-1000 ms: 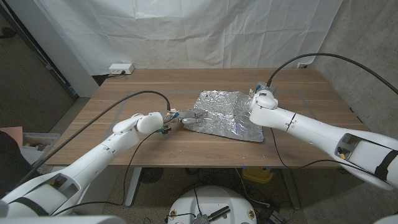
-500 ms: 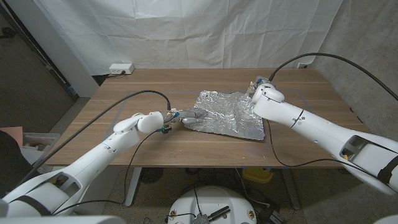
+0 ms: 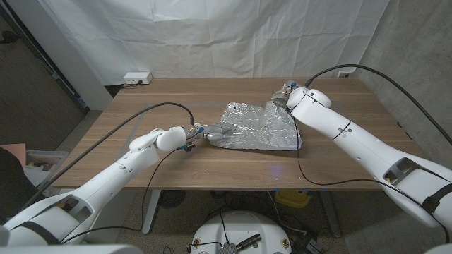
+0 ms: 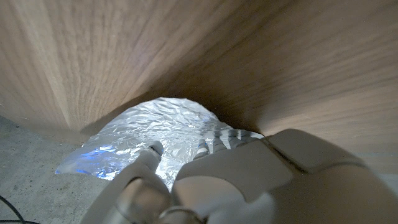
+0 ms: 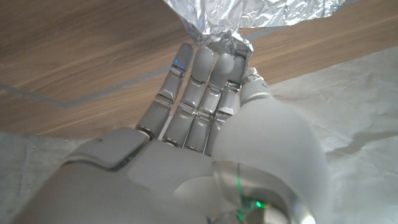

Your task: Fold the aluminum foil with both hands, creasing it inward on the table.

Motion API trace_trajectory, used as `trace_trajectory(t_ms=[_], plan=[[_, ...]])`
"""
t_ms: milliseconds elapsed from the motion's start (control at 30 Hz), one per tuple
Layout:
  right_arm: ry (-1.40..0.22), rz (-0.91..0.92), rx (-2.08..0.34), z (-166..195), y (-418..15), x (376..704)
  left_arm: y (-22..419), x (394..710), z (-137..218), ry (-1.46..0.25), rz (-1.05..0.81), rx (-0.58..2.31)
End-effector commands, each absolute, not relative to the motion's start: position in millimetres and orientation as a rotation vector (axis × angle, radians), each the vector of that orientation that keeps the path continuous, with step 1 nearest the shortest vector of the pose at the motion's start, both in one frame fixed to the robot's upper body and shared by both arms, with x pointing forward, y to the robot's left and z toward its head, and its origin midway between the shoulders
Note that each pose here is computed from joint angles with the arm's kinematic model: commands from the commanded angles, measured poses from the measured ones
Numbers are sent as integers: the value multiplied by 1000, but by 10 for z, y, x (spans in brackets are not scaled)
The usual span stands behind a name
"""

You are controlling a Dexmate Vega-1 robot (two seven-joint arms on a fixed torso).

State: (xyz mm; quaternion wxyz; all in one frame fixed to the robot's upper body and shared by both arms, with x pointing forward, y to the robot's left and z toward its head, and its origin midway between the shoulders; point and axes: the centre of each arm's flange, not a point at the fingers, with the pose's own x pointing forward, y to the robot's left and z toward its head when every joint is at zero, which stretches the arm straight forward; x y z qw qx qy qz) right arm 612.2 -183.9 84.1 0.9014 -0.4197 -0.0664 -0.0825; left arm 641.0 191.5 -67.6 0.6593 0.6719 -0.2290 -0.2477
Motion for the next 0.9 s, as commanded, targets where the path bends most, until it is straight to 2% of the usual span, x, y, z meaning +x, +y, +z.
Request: trace_trajectory(t_ms=[33, 300, 900], plan=[[-173, -39, -676, 941, -1800, 6173, 1921, 6397, -687, -516, -552, 1516], [-164, 101, -499, 922, -1806, 6230, 1907, 6381, -681, -520, -546, 1518], [-180, 187, -312, 874, -1788, 6325, 1879, 6384, -686, -520, -541, 1513]])
